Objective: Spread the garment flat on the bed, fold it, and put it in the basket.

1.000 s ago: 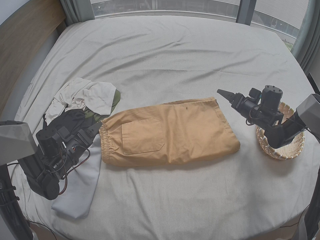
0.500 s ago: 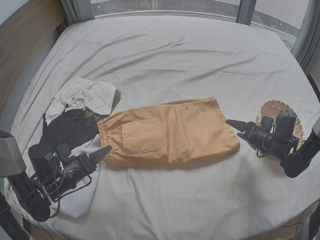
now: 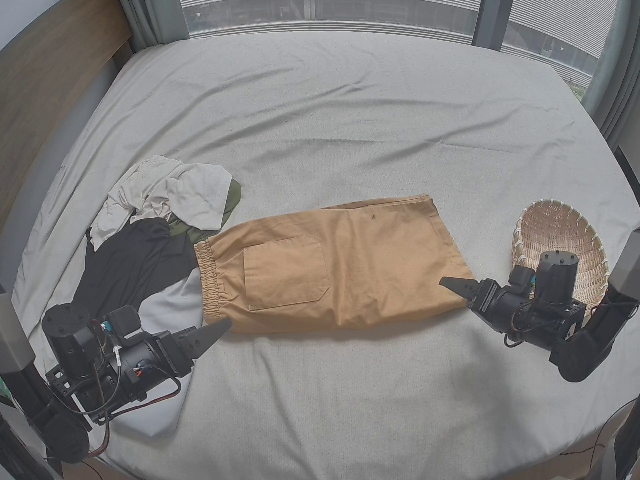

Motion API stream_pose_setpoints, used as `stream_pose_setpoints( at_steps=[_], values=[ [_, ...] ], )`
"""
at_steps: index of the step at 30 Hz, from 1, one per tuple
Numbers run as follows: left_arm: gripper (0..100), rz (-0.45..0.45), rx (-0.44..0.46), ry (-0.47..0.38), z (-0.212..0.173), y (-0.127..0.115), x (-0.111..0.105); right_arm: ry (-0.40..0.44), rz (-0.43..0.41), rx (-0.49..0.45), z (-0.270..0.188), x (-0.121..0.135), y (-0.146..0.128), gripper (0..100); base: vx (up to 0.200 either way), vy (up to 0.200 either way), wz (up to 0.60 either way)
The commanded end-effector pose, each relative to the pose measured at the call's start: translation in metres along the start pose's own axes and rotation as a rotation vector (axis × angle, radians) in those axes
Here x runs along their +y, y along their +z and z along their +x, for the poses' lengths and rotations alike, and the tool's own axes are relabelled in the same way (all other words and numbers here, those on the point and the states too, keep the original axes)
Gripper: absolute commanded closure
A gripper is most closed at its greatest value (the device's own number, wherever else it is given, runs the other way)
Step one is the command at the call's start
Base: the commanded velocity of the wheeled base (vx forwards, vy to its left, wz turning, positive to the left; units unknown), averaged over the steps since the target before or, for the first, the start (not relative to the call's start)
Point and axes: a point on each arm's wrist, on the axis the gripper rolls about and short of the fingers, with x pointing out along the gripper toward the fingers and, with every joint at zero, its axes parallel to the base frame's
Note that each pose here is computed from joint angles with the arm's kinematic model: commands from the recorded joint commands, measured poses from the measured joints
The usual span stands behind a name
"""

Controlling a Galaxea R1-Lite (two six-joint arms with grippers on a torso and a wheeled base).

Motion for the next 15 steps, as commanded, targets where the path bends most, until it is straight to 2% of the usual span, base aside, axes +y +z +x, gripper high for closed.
stream_pose_setpoints(
  at_steps=[1, 9, 12, 15],
  values=[
    [0, 0.013, 0.000, -0.063, -0.009, 0.003, -0.007, -0.032, 0.005, 0.062, 0.017, -0.013, -0.020, 0, 0.000, 0.000, 0.00],
    [0, -0.001, 0.012, -0.113, -0.019, 0.011, -0.001, -0.051, 0.008, 0.066, 0.030, -0.020, -0.023, 0, 0.000, 0.000, 0.00],
    [0, -0.016, 0.058, -0.107, -0.018, 0.005, 0.004, -0.063, 0.007, 0.037, 0.045, -0.025, -0.022, 0, 0.000, 0.000, 0.00],
    [0, -0.020, 0.066, -0.105, -0.018, 0.003, 0.004, -0.060, -0.003, -0.014, 0.058, -0.026, -0.018, 0, 0.000, 0.000, 0.00]
  ],
)
